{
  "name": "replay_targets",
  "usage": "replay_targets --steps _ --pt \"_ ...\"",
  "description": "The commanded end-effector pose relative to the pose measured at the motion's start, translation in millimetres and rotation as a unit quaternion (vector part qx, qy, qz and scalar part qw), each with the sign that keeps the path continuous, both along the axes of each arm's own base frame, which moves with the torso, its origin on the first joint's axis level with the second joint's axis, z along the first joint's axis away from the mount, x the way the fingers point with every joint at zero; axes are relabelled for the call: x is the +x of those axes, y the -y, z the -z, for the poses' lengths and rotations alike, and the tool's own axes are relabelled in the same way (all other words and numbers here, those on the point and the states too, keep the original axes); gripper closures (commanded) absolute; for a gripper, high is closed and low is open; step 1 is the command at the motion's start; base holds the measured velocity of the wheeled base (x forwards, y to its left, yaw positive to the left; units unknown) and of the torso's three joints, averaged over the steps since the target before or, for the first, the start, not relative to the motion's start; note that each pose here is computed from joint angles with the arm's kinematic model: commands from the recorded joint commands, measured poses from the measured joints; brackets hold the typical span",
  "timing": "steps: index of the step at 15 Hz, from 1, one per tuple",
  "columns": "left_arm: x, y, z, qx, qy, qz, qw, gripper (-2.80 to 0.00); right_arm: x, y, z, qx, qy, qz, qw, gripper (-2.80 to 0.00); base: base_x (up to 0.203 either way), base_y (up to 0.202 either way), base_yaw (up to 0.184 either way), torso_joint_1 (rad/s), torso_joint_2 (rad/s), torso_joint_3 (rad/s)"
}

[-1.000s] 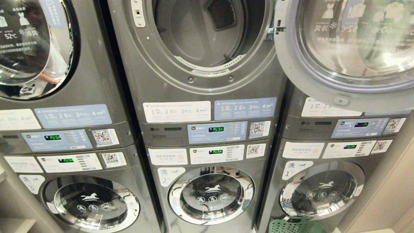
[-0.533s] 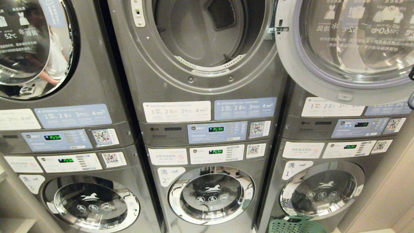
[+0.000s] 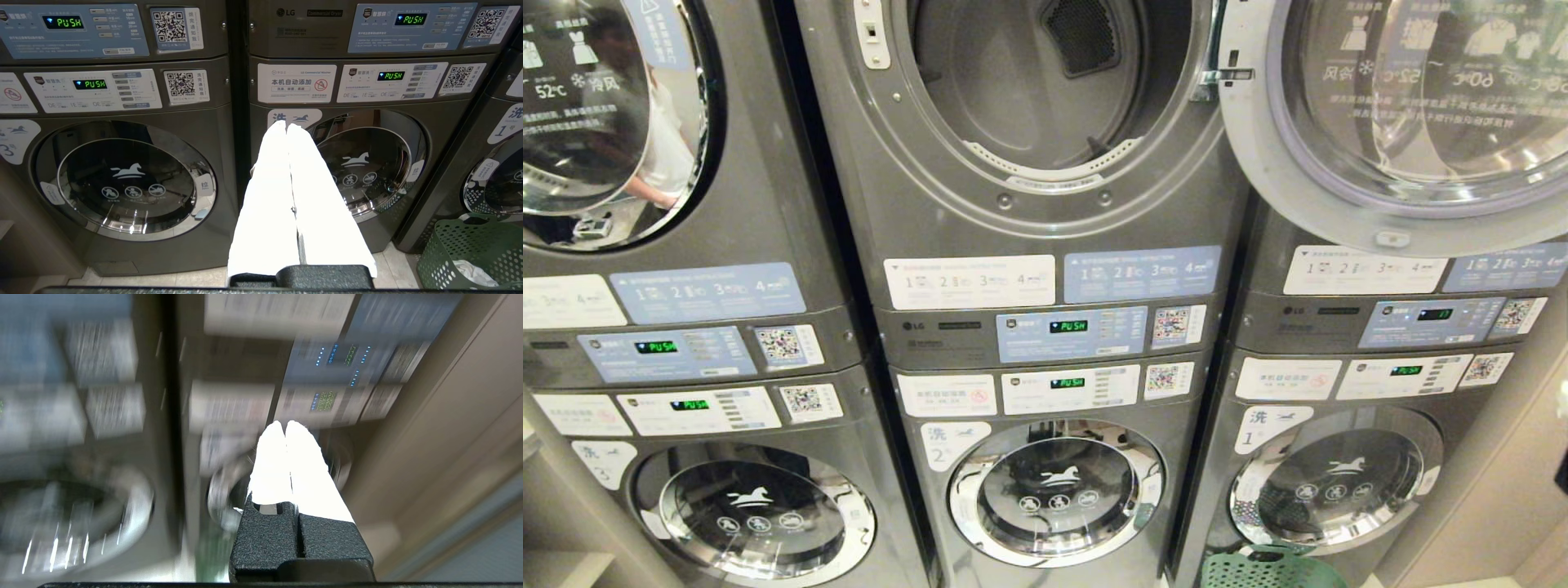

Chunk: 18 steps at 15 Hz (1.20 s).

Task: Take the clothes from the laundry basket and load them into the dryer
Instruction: Open the dryer, then take the clothes out of the basket

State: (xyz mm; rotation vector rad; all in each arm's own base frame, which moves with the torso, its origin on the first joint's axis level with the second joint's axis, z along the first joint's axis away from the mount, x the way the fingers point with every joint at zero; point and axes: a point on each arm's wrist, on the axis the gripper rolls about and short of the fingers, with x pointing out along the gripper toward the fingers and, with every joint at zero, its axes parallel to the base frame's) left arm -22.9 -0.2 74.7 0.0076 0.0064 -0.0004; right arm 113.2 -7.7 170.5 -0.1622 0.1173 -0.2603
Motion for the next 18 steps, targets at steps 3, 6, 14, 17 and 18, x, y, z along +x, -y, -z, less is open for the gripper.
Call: replay_targets --steps 3,6,14,17,18 --pt "0 0 -1 0.001 0.002 0.001 1.0000 0.00 -89 -4 57 0.001 -0.013 -0.054 0.998 0.00 0.000 0.000 0.000 0.000 0.00 0.000" --pt "0 0 0 -0.002 0.003 0.001 1.0000 0.00 -131 -6 77 -0.002 0.022 -0.108 0.994 0.00 0.000 0.000 0.000 0.000 0.00 0.000" --pt "0 0 0 -0.003 0.003 0.001 1.0000 0.00 -147 -8 93 0.047 -0.033 -0.147 0.987 0.00 0.000 0.000 0.000 0.000 0.00 0.000" --pt "0 0 0 -0.001 0.002 0.001 1.0000 0.00 -147 -8 93 0.048 -0.032 -0.149 0.987 0.00 0.000 0.000 0.000 0.000 0.00 0.000" --pt "0 0 0 -0.001 0.002 0.001 1.0000 0.00 -147 -8 93 0.052 -0.031 -0.148 0.987 0.00 0.000 0.000 0.000 0.000 0.00 0.000"
